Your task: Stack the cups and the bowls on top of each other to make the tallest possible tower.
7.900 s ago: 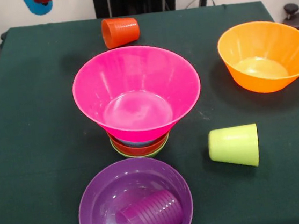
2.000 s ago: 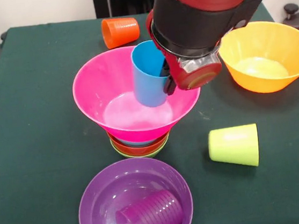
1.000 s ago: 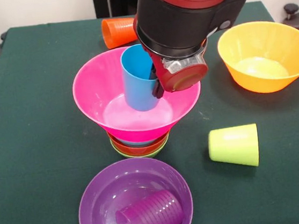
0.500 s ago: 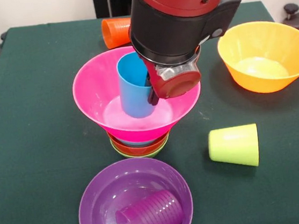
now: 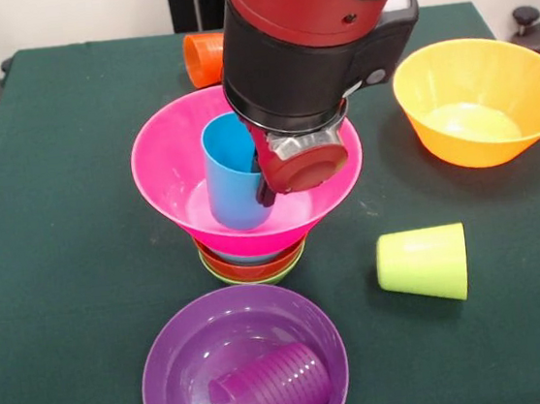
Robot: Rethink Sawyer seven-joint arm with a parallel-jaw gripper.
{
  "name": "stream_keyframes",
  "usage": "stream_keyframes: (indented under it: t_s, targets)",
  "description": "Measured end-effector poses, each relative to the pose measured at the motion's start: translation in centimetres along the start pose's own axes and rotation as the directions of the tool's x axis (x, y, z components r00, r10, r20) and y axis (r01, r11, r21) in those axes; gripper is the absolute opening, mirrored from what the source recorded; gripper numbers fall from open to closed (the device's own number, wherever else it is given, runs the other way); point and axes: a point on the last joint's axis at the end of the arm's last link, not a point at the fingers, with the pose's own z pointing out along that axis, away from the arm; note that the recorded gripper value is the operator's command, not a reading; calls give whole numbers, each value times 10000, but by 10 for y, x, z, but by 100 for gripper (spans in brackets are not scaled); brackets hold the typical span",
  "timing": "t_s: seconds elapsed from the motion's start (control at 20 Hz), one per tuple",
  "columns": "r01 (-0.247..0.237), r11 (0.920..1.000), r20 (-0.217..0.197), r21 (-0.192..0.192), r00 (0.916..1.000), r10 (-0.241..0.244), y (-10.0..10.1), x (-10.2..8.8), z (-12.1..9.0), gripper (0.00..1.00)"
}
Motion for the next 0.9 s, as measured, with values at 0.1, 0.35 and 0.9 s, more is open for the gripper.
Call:
stream_keyframes:
  t_s: [0.1, 0.35, 0.9]
  targets:
    - [-43, 10000, -29, 17, 10000, 43, -1, -1, 3, 0]
    - [-125, 9998, -138, 121, 9998, 126, -5, -2, 9, 0]
    - [-315, 9984, -331, 475, 9989, 330, -16, 1, 25, 0]
